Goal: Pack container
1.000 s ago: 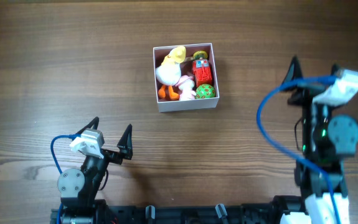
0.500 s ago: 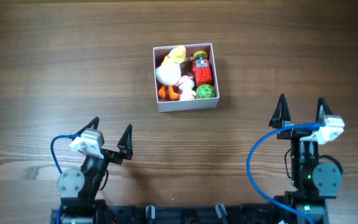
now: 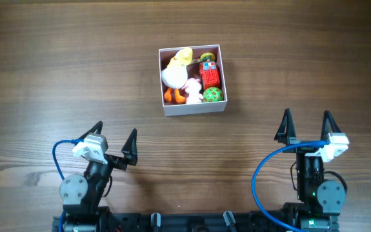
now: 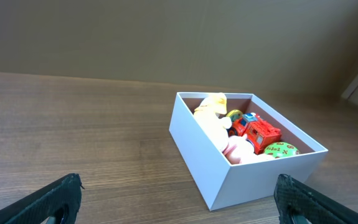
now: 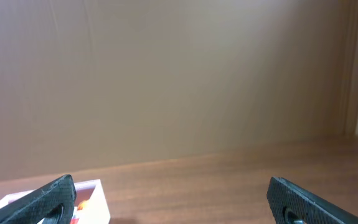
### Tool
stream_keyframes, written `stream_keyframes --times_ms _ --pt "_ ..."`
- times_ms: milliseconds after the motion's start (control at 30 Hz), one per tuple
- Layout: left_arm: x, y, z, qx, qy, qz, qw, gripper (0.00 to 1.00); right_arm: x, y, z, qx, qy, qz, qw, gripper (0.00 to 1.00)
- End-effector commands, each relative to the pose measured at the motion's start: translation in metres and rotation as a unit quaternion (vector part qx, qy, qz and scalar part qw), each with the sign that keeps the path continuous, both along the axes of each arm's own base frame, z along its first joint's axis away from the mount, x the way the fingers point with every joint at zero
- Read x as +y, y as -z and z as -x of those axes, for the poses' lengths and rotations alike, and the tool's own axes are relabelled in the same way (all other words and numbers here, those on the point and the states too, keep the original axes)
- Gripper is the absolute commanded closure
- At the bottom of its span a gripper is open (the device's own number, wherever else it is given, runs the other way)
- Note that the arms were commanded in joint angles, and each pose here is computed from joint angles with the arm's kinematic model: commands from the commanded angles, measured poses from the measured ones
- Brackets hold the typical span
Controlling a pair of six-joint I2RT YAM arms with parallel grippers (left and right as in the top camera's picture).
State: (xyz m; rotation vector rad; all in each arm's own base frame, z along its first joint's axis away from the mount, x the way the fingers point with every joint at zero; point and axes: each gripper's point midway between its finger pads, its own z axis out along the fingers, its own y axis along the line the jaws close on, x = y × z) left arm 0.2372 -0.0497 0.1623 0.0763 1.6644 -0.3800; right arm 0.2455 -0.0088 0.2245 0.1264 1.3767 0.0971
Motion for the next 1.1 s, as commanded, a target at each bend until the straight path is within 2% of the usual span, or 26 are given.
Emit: stream_keyframes --times_ms 0,400,1067 --pt "-0.003 0.0 0.001 -0.002 0.01 0.002 1.0 0.0 0.01 0.001 0.004 -0.005 -0.022 0.013 1.0 0.0" --pt "-0.003 0.0 0.001 -0.002 0.01 0.002 1.0 0.0 0.016 0.05 -0.001 0.095 -0.037 0.008 0.995 0.0" --pt "-0.003 0.0 0.001 -0.002 0.01 0.002 1.0 0.0 0.017 0.049 -0.001 0.092 -0.037 0.023 0.995 0.0"
